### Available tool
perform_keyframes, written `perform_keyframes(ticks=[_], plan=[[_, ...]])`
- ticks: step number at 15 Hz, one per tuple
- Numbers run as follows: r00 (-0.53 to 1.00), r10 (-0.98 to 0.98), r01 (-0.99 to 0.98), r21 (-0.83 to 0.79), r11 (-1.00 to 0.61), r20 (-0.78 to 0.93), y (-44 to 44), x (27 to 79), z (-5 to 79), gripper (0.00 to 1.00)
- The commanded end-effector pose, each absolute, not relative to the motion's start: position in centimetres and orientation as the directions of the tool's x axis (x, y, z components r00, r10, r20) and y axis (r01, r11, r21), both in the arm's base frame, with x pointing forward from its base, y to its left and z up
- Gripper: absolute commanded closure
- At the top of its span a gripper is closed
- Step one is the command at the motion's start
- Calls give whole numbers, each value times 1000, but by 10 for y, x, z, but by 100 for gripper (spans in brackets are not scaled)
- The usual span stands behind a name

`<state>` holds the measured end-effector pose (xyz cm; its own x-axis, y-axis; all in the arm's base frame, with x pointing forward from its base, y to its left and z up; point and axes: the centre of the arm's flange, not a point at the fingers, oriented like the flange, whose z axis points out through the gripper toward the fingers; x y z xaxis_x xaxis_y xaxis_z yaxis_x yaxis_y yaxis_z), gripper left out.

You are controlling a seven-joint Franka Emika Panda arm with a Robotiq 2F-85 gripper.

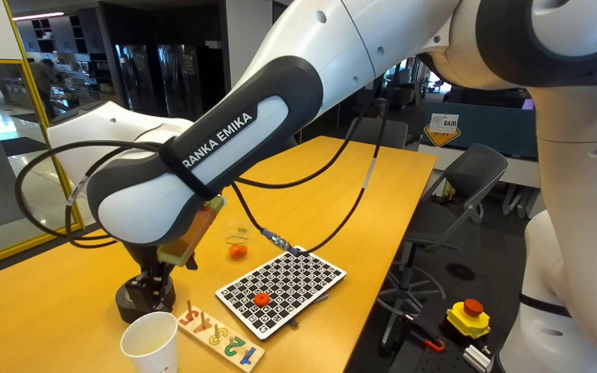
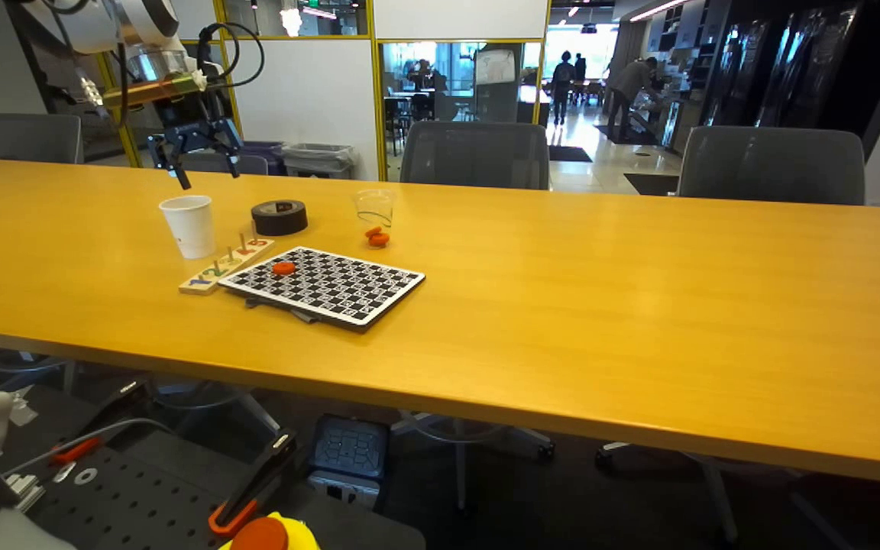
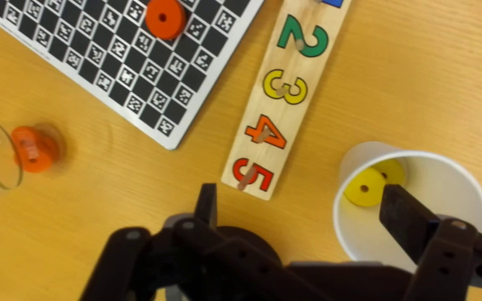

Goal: Put the orange circles into the transparent cup and the yellow circles into the white cup.

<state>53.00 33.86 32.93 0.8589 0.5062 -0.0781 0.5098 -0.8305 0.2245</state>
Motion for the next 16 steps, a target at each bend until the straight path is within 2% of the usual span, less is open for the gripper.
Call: perform_keyframes(ticks=[1, 9, 16], plan=[[902, 424, 430, 242, -870, -77, 293, 543, 346, 0], [978, 170, 187, 145, -972, -123, 184, 567, 308, 0], [997, 23, 26, 46, -999, -76, 158, 556, 251, 0]])
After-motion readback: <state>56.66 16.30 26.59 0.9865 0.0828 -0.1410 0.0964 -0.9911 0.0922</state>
